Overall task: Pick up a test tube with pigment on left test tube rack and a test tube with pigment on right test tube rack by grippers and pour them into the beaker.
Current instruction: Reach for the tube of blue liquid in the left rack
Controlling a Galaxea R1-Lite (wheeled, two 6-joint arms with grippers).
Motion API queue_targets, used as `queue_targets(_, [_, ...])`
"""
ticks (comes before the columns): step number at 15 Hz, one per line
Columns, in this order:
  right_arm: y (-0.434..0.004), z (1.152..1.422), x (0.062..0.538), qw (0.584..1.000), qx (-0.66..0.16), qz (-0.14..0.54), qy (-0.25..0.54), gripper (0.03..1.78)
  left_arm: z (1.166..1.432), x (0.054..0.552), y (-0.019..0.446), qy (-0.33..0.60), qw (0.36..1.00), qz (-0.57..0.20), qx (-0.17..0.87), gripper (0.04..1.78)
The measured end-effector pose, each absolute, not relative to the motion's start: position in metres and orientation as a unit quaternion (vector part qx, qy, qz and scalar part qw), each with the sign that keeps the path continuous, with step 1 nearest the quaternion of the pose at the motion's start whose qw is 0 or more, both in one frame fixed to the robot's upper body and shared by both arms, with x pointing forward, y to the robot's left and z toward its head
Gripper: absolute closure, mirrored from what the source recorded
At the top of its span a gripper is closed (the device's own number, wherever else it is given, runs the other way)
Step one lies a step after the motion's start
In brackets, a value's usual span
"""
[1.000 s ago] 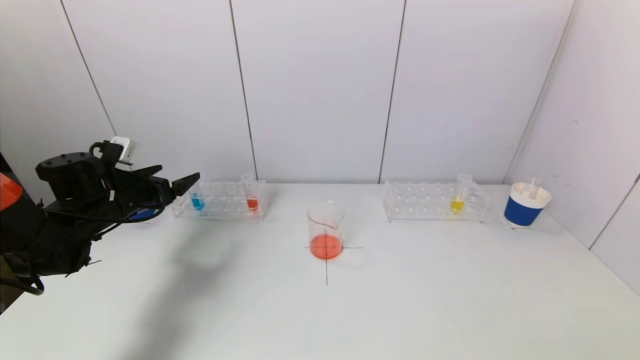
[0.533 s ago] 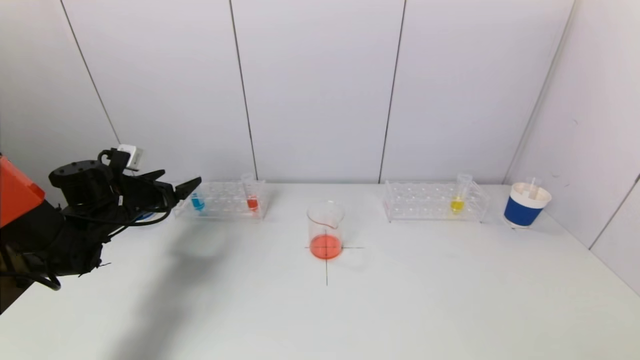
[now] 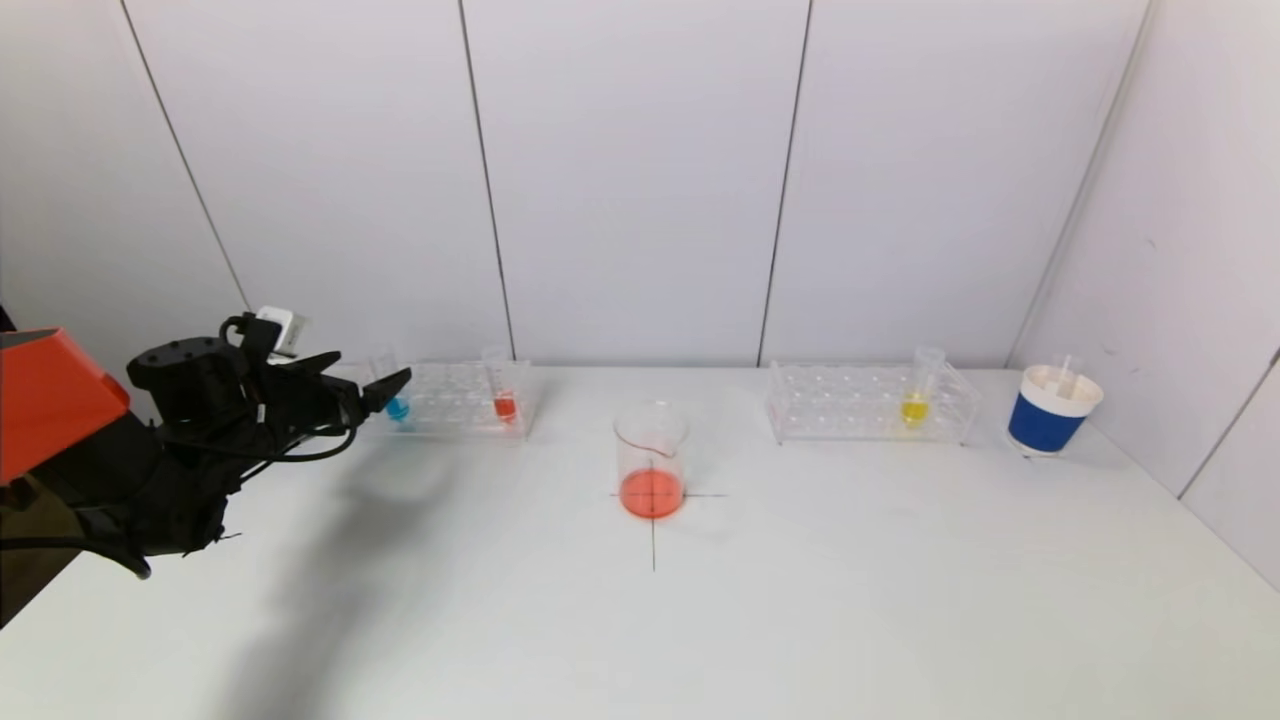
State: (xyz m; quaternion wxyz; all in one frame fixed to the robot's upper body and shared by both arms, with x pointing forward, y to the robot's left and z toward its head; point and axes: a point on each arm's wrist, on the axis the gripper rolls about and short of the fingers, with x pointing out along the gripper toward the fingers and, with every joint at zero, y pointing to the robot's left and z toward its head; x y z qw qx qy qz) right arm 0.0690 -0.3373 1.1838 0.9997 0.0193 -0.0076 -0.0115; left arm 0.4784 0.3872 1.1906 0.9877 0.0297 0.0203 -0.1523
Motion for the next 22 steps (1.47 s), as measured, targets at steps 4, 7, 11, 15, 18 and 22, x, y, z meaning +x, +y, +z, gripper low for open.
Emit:
queue_targets(4, [-0.337,1.184,0.069,1.000,0.019,-0.012,-0.007,0.04,1.187,0.485,0.388,0.011,0.988,-0.153,0.035,0.06])
queue_targets(7, [-0.337,1.184,0.069,1.000,0.019,-0.012,-0.008,0.04,1.183,0.490,0.388,0.011,0.988,-0.153,0.035,0.06])
queue_targets(11, [-0.337,1.184,0.069,1.000,0.019,-0.011,-0.007,0.04,1.179,0.499,0.390,0.006,0.988,-0.151,0.037,0.06])
queue_targets(15, [-0.337,1.184,0.069,1.000,0.019,-0.012,-0.008,0.04,1.177,0.505,0.391,0.002,0.988,-0.150,0.038,0.06])
queue_targets(18, [-0.337,1.184,0.069,1.000,0.019,-0.012,-0.008,0.04,1.175,0.509,0.392,0.000,0.988,-0.150,0.039,0.06])
queue_targets(22, [-0.337,1.184,0.069,1.000,0.019,-0.012,-0.008,0.04,1.174,0.512,0.392,0.000,0.988,-0.150,0.039,0.06])
